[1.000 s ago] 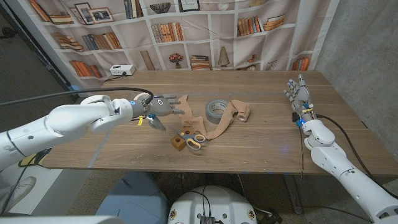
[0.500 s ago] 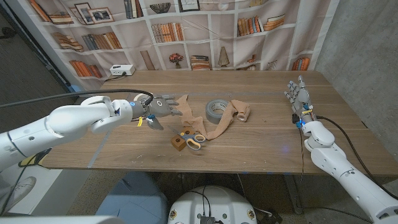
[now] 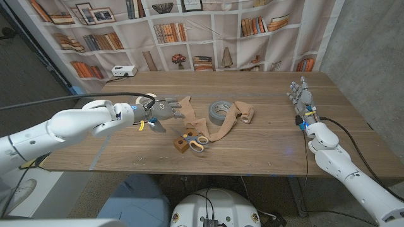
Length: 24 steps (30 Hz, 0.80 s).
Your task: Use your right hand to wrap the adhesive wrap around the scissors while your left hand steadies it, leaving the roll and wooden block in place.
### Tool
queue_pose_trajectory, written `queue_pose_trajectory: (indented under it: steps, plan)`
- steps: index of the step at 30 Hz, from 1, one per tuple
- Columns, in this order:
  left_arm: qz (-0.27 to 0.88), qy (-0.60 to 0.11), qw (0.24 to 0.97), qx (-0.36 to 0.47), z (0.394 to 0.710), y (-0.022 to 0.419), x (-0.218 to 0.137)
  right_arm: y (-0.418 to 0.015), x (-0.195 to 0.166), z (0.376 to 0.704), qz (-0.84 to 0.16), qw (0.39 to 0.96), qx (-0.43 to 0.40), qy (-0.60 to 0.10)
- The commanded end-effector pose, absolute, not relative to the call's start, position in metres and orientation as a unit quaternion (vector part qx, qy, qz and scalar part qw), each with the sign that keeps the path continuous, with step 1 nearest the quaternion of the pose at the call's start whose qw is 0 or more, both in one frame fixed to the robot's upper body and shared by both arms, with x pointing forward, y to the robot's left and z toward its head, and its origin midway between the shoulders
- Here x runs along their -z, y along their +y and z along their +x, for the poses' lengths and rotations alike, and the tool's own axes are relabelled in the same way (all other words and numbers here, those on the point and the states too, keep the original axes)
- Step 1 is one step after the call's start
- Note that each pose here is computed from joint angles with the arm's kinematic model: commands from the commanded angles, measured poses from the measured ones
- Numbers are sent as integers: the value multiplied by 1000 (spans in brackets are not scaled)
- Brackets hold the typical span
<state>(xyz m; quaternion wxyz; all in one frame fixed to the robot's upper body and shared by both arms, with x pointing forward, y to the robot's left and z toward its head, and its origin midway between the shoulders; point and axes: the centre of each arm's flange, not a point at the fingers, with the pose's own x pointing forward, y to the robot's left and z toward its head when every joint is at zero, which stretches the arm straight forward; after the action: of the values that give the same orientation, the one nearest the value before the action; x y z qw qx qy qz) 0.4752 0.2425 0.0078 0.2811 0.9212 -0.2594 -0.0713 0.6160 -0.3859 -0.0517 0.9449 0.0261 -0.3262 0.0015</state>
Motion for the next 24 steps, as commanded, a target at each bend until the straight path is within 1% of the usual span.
queue_pose_trajectory:
  steps: [1,13,24]
  plan:
    - [921,-258,282,75,478,242,-2,-383,52,614,28,944,-4,-328]
    - [919,-265,283,75,477,239,4,-383,52,613,29,944,-3,-328]
    - [920,-253,289,80,477,237,5,-383,55,612,30,945,-1,-326]
